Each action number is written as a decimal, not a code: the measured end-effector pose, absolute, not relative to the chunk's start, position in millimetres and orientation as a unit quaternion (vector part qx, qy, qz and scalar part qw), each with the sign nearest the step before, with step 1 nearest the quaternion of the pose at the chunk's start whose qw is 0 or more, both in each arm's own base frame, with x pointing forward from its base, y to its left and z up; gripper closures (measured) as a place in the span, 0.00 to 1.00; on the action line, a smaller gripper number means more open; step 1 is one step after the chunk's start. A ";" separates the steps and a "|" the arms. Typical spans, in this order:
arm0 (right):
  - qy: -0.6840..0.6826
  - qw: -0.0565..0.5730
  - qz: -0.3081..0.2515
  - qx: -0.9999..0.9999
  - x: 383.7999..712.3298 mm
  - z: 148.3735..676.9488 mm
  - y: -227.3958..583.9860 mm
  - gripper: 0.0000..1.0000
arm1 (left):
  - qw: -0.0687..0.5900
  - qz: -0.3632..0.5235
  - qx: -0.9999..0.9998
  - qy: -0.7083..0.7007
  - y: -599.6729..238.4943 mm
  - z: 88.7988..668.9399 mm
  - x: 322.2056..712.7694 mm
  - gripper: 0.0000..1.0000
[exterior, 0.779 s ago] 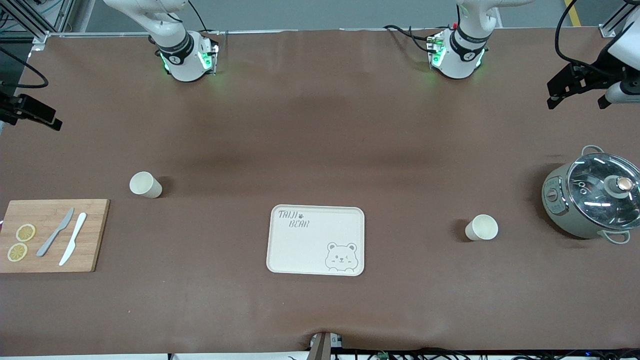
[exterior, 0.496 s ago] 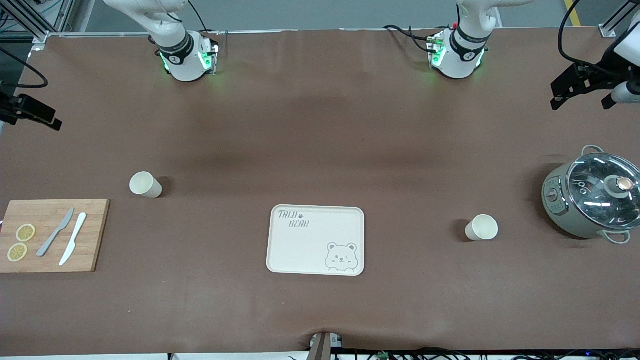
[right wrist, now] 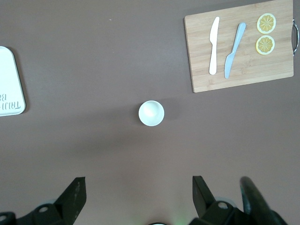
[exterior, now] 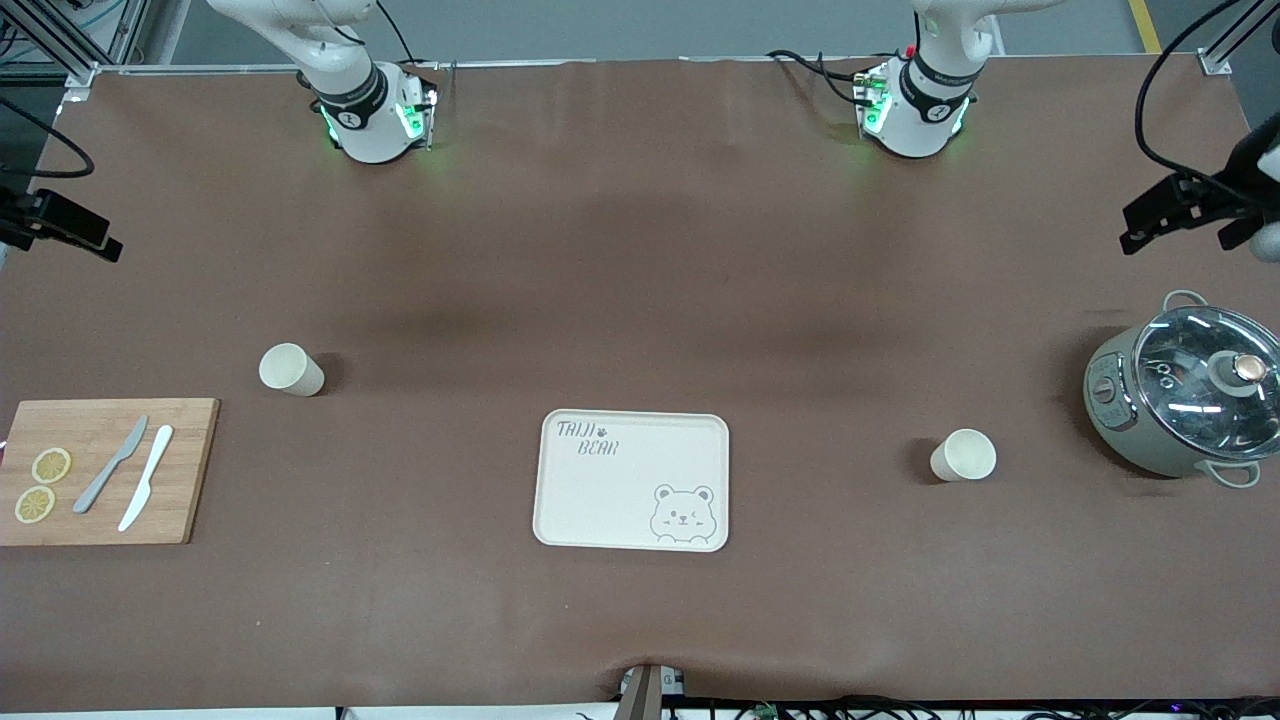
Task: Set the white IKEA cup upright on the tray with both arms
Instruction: 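Move the left gripper from rest toward the white cup near the pot, then lower the left gripper around the white cup and close it, then carry the white cup with the left gripper onto the bear tray, then release the cup on the tray while the right gripper reaches the other cup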
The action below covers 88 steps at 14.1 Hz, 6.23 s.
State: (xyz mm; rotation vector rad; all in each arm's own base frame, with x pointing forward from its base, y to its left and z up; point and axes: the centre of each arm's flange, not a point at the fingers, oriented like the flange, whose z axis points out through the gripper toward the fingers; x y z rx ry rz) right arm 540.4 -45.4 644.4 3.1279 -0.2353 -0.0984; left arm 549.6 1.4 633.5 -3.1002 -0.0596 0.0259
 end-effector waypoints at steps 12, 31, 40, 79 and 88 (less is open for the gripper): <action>-0.076 0.002 -0.033 0.997 541.3 642.6 -46.6 0.00 | 0.001 -0.020 -1.000 -0.023 -11.2 392.8 621.2 0.00; -0.076 0.002 -0.033 0.997 554.9 628.6 -48.0 0.00 | -0.017 -0.030 -0.999 -0.038 6.5 244.1 653.2 0.35; -0.076 0.002 -0.025 0.997 556.4 631.5 -48.1 0.00 | -0.019 -0.036 -0.999 -0.028 -0.8 248.1 659.2 0.97; -0.077 -0.010 -0.100 0.992 656.3 403.4 -51.7 0.00 | -0.099 -0.074 -0.966 -0.227 -379.5 283.6 670.7 0.27; -0.142 -0.025 -0.144 0.979 591.9 309.6 -123.3 0.00 | -0.064 -0.088 -0.976 -0.186 -276.5 378.0 704.5 0.00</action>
